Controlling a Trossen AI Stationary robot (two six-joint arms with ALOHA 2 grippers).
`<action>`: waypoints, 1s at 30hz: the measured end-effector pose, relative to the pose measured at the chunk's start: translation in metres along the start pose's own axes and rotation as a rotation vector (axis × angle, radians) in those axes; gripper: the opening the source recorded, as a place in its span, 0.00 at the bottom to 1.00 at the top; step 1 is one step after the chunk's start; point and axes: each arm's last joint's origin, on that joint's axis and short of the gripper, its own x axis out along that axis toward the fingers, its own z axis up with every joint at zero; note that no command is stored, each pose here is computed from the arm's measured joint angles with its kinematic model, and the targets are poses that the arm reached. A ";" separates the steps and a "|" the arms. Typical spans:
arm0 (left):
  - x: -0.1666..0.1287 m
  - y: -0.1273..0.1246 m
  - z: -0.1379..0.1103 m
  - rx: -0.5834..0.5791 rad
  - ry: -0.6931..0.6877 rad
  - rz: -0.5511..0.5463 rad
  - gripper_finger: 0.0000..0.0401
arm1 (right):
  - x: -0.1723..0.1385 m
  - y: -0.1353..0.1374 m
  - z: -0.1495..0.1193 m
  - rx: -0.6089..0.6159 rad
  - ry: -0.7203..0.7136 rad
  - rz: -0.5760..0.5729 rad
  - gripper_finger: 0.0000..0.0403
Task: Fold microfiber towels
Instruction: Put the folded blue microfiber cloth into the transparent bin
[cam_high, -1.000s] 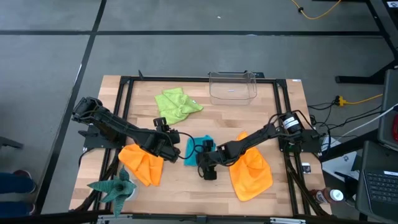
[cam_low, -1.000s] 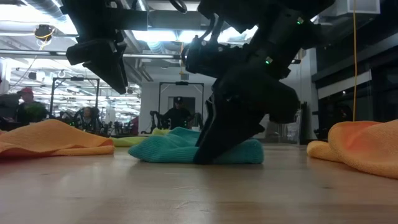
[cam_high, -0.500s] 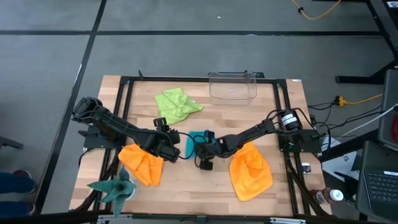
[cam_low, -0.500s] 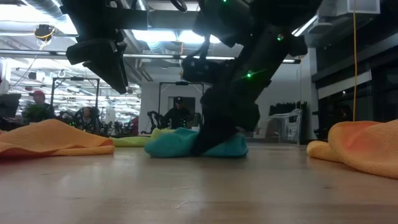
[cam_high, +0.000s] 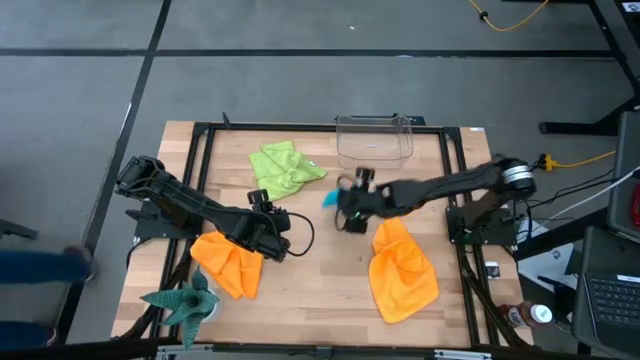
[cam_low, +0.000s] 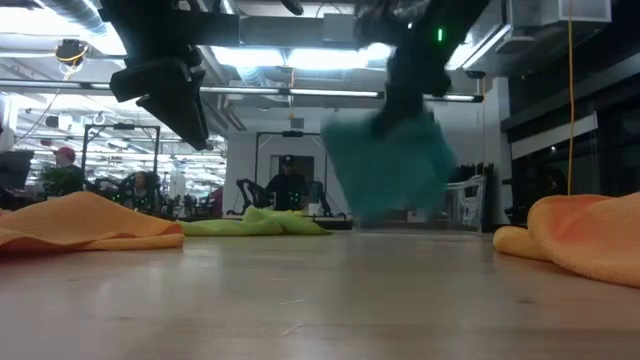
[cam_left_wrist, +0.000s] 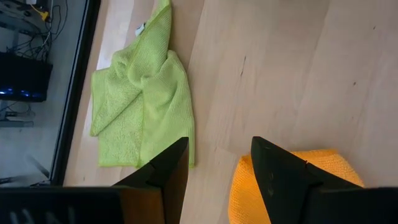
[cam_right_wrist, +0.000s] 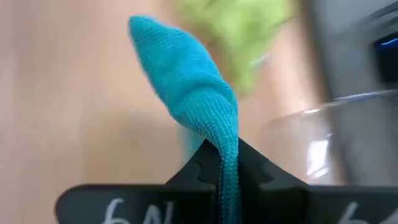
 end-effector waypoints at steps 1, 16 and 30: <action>0.000 0.000 0.000 -0.004 -0.004 -0.003 0.42 | -0.010 -0.012 0.000 0.012 -0.014 -0.032 0.04; 0.000 -0.002 0.004 -0.028 -0.030 -0.019 0.42 | -0.011 -0.155 -0.027 0.107 -0.007 -0.080 0.04; 0.000 -0.002 0.004 -0.029 -0.032 -0.020 0.42 | 0.091 -0.227 -0.076 0.109 0.059 0.066 0.04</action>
